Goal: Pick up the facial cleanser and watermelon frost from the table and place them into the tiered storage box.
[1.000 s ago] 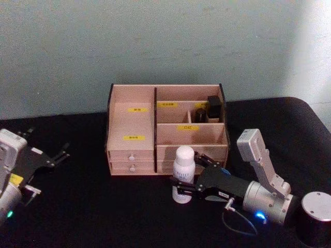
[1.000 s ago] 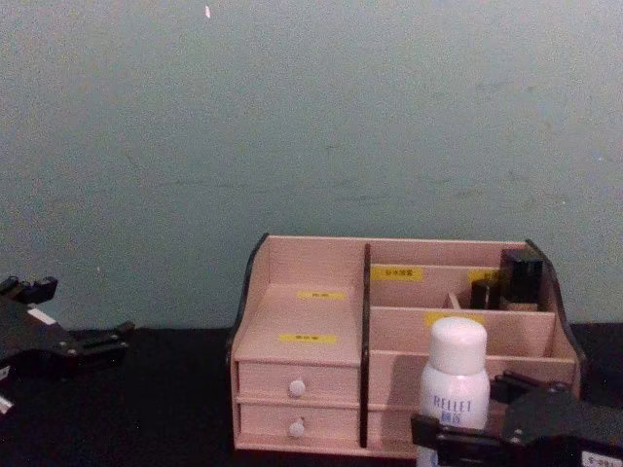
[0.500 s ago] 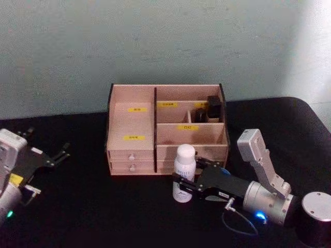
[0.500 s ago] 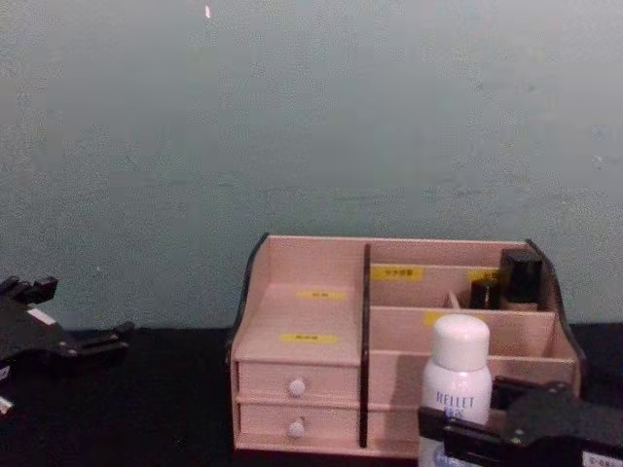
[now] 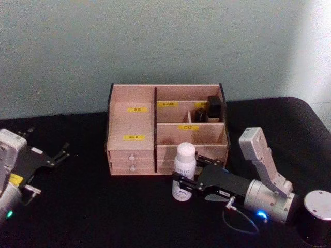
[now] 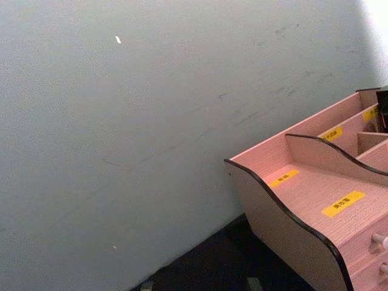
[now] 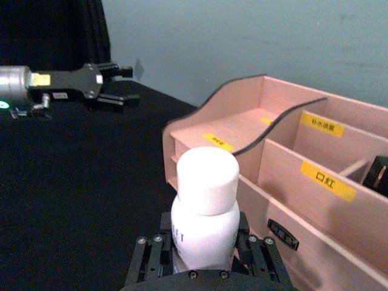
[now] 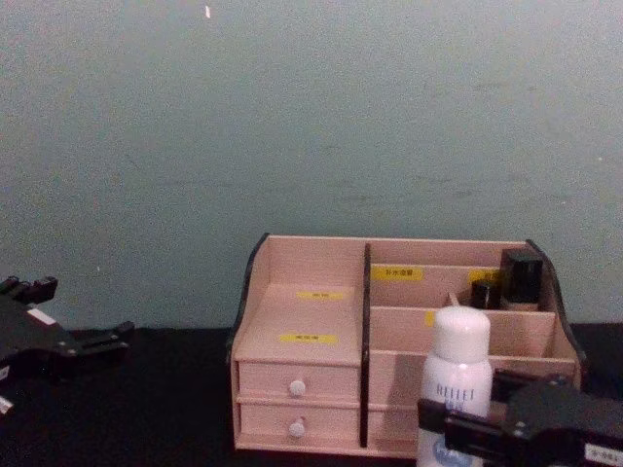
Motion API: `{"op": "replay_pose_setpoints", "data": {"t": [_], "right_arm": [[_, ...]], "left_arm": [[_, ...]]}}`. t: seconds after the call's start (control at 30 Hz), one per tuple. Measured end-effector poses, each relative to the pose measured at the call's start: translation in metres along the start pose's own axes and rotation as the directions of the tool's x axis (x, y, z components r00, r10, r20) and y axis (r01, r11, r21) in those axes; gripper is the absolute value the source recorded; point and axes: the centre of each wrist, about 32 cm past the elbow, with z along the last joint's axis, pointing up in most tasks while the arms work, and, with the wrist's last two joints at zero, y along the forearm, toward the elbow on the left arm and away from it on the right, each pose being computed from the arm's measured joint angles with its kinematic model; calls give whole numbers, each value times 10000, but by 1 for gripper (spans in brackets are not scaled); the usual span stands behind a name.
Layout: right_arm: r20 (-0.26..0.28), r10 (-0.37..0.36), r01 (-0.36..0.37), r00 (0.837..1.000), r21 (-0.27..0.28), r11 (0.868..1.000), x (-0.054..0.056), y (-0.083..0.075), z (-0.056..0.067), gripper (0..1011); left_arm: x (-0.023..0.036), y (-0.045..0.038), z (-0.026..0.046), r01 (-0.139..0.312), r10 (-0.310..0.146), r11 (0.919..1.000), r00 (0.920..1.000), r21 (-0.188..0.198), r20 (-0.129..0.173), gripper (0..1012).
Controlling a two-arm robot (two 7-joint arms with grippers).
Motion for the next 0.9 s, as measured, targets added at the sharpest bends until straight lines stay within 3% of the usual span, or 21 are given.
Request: {"op": "replay_pose_setpoints", "data": {"t": [0.17,0.5,0.7,0.9], "right_arm": [[39,168,-169,9999,272,9995,8,-46,80,594],[289,199,-237,9994,1382,9901,65,-102,404,594],[582,-331,218,9978,1852,9825,159,-10,590,594],[921,-1096,897,9897,1976,9762,270,132,715,594]], "left_arm": [[0,0,0,0,0,10000,10000,0,0,1001],[0,0,0,0,0,10000,10000,0,0,1001],[0,0,0,0,0,10000,10000,0,0,1001],[0,0,0,0,0,10000,10000,0,1,1001]]}}
